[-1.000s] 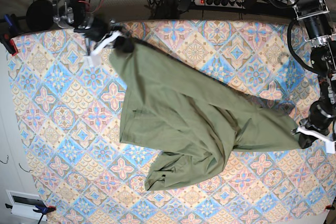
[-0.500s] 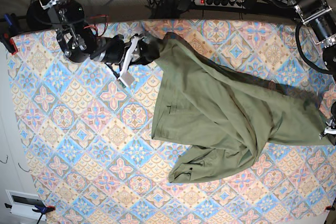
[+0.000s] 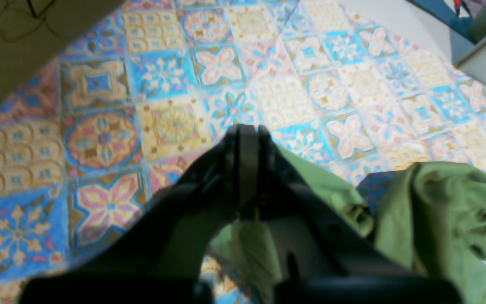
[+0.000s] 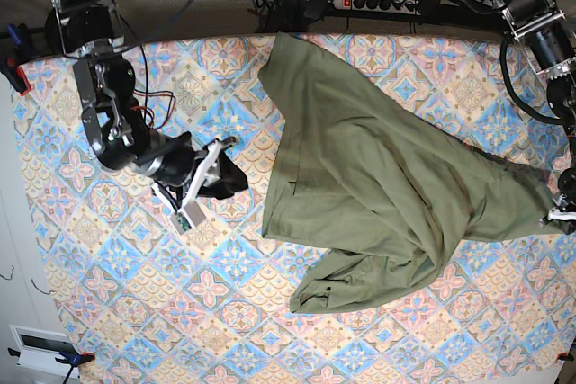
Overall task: Layout the t-shirt on the table in an organized manner, then fold the t-shirt properly
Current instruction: 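Grasp the shirt fabric near the middle with the right gripper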
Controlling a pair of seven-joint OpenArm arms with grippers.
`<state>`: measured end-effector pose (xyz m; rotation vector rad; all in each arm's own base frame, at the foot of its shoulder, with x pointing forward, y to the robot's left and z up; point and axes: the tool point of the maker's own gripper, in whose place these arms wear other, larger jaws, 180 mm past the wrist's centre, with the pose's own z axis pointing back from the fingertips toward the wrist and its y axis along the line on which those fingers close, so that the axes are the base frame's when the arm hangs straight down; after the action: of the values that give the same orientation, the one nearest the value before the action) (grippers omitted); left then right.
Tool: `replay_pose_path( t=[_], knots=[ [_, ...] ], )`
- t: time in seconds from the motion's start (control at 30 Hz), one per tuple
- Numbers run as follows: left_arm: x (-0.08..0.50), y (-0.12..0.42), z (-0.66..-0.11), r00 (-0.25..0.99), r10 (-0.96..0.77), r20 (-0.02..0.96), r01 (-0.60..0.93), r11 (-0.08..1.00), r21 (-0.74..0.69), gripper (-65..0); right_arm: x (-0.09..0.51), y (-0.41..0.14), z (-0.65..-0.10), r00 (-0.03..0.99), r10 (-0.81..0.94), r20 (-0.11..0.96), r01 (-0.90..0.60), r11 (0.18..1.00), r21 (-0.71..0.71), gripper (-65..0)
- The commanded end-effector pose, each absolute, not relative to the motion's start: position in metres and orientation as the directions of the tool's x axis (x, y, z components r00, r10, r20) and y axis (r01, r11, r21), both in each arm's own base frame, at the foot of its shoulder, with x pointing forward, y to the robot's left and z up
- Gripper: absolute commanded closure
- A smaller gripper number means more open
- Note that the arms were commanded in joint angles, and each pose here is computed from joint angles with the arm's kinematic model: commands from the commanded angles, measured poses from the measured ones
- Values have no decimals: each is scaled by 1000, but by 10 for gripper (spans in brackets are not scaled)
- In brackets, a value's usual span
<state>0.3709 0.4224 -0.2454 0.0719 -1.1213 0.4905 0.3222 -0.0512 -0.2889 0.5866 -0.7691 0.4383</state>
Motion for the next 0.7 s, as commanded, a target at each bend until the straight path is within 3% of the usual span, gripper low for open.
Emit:
replay_pose_path(
  t=[0.0,0.17,0.33,0.53,0.67],
  knots=[
    [377,422,-227,307,307,901,-388,905,-176,0,335,-37,-267,596,120,794,-600,724,340,-174],
    [370,406,-255,381,299,875,-361,919,-157,-48,360,-20,-285,634,102,766,-571,730,375,-174],
    [362,397,-277,413,326,850,-366,914,-173,-141,378,-2,-311,594,240,768,-600,768,224,-174],
    [346,396,-296,455,330,827,-374,914,-159,-146,396,-1,-343,553,392,736,-619,784,48,-174],
    [331,389,-314,481,378,791,-371,905,-206,-146,410,18,-350,546,392,741,-613,790,34,-197]
  ],
)
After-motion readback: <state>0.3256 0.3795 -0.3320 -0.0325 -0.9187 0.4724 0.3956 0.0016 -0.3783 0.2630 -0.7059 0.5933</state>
